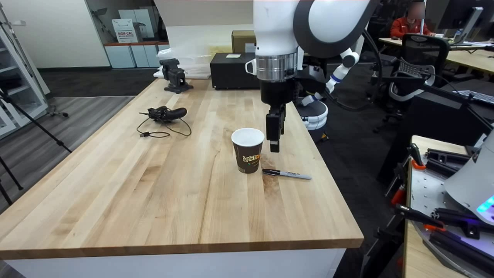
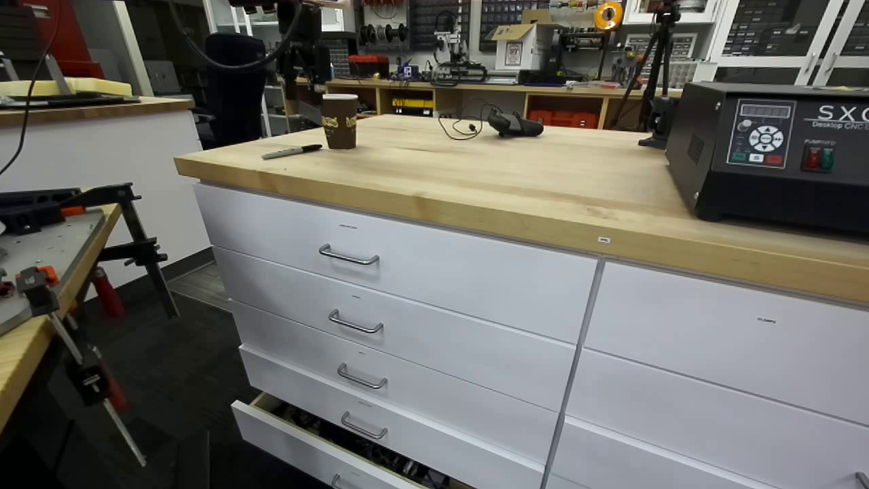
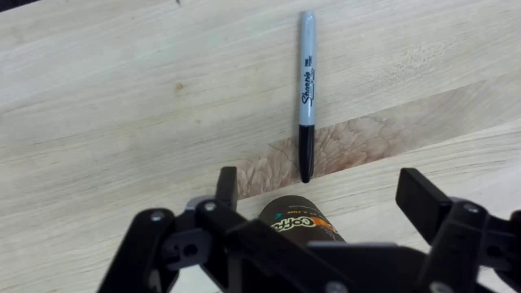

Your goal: Put the marker inside the cup

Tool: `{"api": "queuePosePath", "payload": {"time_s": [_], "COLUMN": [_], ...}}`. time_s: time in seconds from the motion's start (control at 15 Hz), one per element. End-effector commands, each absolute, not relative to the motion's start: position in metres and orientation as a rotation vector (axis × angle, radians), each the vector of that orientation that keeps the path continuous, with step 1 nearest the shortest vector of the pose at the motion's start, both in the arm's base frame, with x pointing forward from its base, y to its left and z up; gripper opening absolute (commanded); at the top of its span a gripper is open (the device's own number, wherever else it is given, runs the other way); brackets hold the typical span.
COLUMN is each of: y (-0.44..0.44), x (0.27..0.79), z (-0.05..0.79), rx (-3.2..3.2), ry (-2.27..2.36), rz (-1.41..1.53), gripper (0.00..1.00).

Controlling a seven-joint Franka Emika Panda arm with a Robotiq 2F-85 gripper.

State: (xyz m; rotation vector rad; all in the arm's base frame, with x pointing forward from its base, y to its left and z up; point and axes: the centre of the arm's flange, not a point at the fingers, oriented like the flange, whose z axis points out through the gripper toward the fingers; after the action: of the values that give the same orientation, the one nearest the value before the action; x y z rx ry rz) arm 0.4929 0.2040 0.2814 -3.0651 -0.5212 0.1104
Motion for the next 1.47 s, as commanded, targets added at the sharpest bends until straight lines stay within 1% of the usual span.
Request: {"api": "queuePosePath", "payload": {"time_s": [0.0,0.67,0.93,1.0,1.07,1.13,1.27,1.33,1.4], "y": [0.203,0.201,0.206,0.208,0.210,0.212,0.216,0.217,0.219], "x": [0.492,0.435,0.418,0.416,0.414,0.412,0.410,0.411,0.411], "z": [0.276,0.235,0.219,0.215,0.214,0.212,0.208,0.207,0.207], "rx": [-3.041,-3.014,-3.036,-3.040,-3.042,-3.044,-3.050,-3.053,-3.055], "ry": [-0.489,-0.318,-0.291,-0.281,-0.271,-0.267,-0.257,-0.251,-0.253], "rz": [0.190,0.304,0.306,0.304,0.301,0.297,0.299,0.299,0.299], "gripper": [1.00,1.00,1.00,0.75,0.76,0.89,0.97,0.95,0.76]}}
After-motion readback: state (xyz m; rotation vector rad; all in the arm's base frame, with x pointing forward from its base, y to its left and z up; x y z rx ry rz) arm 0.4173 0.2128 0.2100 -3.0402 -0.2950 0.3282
